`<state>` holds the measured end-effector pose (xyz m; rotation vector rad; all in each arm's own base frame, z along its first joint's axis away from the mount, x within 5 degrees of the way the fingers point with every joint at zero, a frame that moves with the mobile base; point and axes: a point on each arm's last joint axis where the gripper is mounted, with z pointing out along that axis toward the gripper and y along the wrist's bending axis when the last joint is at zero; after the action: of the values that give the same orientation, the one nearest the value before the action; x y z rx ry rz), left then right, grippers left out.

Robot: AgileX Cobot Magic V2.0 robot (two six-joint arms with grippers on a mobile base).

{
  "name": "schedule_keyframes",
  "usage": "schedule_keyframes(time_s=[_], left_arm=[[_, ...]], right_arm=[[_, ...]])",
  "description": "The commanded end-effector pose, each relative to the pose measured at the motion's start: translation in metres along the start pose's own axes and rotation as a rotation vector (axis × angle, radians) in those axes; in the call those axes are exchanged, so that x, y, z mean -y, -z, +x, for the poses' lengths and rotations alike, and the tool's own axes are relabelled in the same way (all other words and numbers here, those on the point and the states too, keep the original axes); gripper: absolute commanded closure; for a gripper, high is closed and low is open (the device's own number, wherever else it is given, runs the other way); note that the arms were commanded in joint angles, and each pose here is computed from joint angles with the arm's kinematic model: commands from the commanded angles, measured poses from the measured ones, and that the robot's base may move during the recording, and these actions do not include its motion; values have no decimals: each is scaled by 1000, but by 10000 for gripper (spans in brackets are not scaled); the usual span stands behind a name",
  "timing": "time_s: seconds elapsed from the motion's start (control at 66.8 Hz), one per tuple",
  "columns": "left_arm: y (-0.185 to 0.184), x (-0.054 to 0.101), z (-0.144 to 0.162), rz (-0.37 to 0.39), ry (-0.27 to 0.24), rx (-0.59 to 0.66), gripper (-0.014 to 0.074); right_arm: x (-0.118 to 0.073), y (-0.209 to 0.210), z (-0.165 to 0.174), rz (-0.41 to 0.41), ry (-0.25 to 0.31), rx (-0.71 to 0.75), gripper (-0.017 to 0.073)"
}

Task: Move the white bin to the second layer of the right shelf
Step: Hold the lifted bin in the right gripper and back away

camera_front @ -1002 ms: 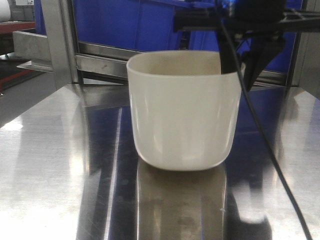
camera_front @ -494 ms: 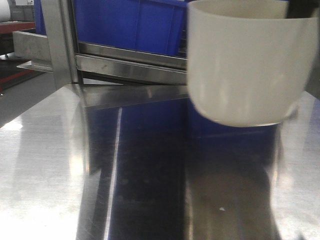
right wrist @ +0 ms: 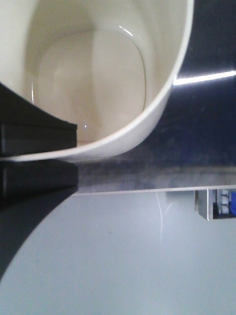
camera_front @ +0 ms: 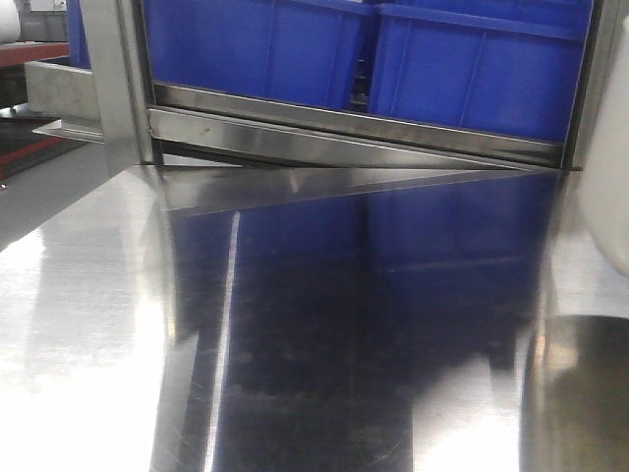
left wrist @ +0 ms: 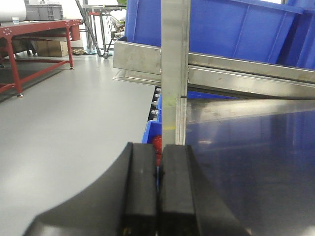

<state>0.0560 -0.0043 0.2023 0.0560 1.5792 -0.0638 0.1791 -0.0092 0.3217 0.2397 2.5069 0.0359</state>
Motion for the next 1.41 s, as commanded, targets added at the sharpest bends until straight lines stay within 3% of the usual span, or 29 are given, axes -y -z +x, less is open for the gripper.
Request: schedule_keyframes(time_s=[0.0, 0.269, 0.524, 1.391], left_arm=[[0, 0, 4, 0, 11, 68, 509], [0, 0, 4, 0, 11, 68, 509], [0, 0, 4, 0, 11, 68, 509], [0, 0, 4, 0, 11, 68, 509]], right_arm=[[3, 18, 5, -14, 15, 161, 511], [8, 37, 47, -32, 18, 321, 511], [10, 57, 60, -43, 19, 418, 511], [10, 58, 61, -44, 19, 425, 511]])
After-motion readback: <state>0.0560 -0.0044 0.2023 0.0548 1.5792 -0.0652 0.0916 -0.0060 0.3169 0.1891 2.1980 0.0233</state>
